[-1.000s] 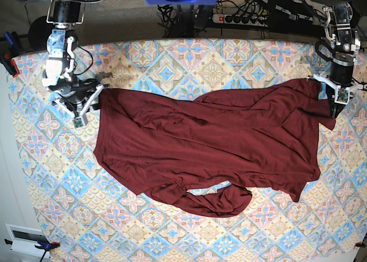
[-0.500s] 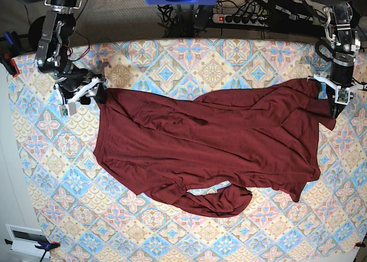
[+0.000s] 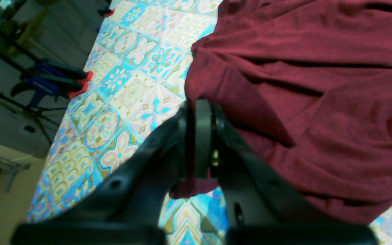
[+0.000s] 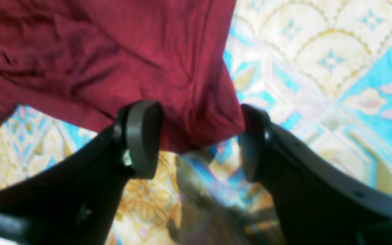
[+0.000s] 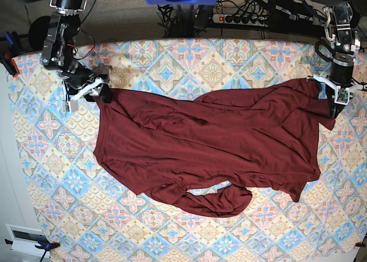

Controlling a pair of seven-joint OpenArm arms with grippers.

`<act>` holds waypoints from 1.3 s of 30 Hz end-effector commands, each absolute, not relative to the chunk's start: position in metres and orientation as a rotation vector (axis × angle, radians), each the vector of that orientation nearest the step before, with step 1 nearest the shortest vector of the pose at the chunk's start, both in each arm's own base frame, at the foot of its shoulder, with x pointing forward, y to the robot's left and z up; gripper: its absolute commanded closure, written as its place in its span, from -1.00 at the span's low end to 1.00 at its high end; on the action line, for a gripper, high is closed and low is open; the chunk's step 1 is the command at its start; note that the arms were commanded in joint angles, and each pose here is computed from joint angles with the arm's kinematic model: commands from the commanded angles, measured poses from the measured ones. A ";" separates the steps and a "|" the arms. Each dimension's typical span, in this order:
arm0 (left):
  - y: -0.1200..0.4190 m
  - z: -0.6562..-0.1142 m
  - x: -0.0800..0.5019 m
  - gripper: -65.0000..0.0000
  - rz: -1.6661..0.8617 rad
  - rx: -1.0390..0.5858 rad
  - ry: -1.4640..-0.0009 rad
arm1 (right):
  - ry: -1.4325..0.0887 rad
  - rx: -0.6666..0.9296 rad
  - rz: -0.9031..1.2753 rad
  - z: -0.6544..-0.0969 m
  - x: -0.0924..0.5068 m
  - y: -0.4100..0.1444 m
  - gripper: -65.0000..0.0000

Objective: Layout the t-shirt on the table in an organized manner, then fold the t-shirt properly
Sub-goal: 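Grasp the shirt corner with the right gripper and pull it away, then hold the shirt edge with both grippers and stretch it taut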

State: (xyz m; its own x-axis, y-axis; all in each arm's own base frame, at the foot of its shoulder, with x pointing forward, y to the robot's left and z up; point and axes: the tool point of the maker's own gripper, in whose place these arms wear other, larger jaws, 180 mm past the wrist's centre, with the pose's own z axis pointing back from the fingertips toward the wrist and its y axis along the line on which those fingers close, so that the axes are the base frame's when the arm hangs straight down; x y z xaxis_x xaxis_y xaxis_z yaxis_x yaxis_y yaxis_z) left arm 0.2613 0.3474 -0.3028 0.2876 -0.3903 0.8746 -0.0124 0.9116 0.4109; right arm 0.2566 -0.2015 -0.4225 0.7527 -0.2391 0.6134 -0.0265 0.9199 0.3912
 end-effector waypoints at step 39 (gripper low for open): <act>0.384 -0.271 0.239 1.00 0.150 0.148 -1.379 | -0.954 0.322 -0.150 -0.346 0.339 -0.254 1.00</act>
